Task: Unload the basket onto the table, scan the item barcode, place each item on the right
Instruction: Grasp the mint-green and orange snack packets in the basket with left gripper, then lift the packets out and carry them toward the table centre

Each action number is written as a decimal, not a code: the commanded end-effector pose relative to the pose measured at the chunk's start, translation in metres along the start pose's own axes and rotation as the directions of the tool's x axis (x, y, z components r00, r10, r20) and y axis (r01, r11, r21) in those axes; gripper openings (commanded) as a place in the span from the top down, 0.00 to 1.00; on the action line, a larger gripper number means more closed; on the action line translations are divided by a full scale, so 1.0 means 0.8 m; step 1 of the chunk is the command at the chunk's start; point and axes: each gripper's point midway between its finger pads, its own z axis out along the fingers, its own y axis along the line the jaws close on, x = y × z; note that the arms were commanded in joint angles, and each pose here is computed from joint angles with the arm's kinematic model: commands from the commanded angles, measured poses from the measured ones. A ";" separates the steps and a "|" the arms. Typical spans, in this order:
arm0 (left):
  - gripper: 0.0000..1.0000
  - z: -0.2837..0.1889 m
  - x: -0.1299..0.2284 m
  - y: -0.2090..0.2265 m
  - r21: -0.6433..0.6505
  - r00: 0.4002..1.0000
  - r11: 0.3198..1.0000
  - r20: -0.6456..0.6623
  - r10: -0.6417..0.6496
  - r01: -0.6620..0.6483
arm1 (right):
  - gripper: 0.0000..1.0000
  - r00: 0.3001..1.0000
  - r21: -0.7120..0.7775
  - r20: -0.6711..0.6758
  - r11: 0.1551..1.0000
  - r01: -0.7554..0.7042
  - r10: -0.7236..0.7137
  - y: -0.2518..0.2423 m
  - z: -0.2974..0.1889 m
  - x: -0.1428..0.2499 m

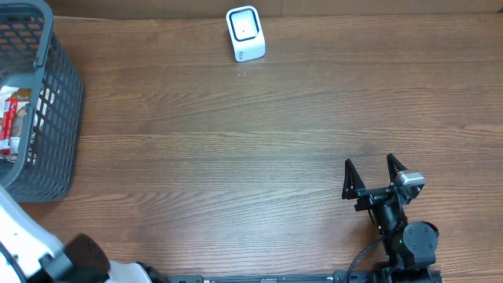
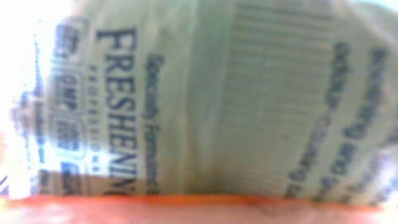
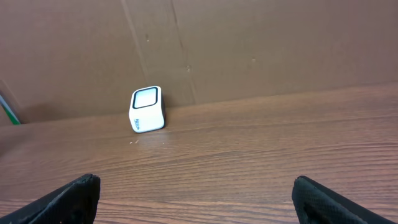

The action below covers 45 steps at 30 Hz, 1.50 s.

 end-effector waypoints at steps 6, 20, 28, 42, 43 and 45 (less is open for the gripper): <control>0.61 -0.102 -0.030 -0.084 0.132 0.990 0.991 0.139 -0.030 0.011 | 0.00 1.000 0.012 0.004 1.000 -0.004 0.004 -0.003 0.000 0.002; 0.64 -0.134 0.059 -0.257 0.386 0.991 0.923 -0.116 0.064 -0.014 | 0.00 1.000 0.011 0.004 1.000 -0.004 0.004 -0.003 0.000 0.003; 0.64 -0.148 0.131 -0.364 0.451 0.950 0.891 -0.250 0.188 -0.058 | 0.00 1.000 0.012 0.004 1.000 -0.004 0.004 -0.003 0.000 0.002; 0.65 -0.143 0.320 -0.541 0.479 0.798 0.868 -0.469 0.378 -0.129 | 0.00 1.000 0.012 0.004 1.000 -0.004 0.004 -0.003 0.000 0.002; 0.66 -0.142 0.334 -0.553 0.486 0.786 0.862 -0.472 0.398 -0.144 | 0.00 1.000 0.012 0.004 1.000 -0.004 0.004 -0.003 0.000 0.002; 0.67 -0.138 0.363 -0.577 0.491 0.767 0.857 -0.485 0.421 -0.160 | 0.00 1.000 0.012 0.004 1.000 -0.004 0.004 -0.003 0.000 0.002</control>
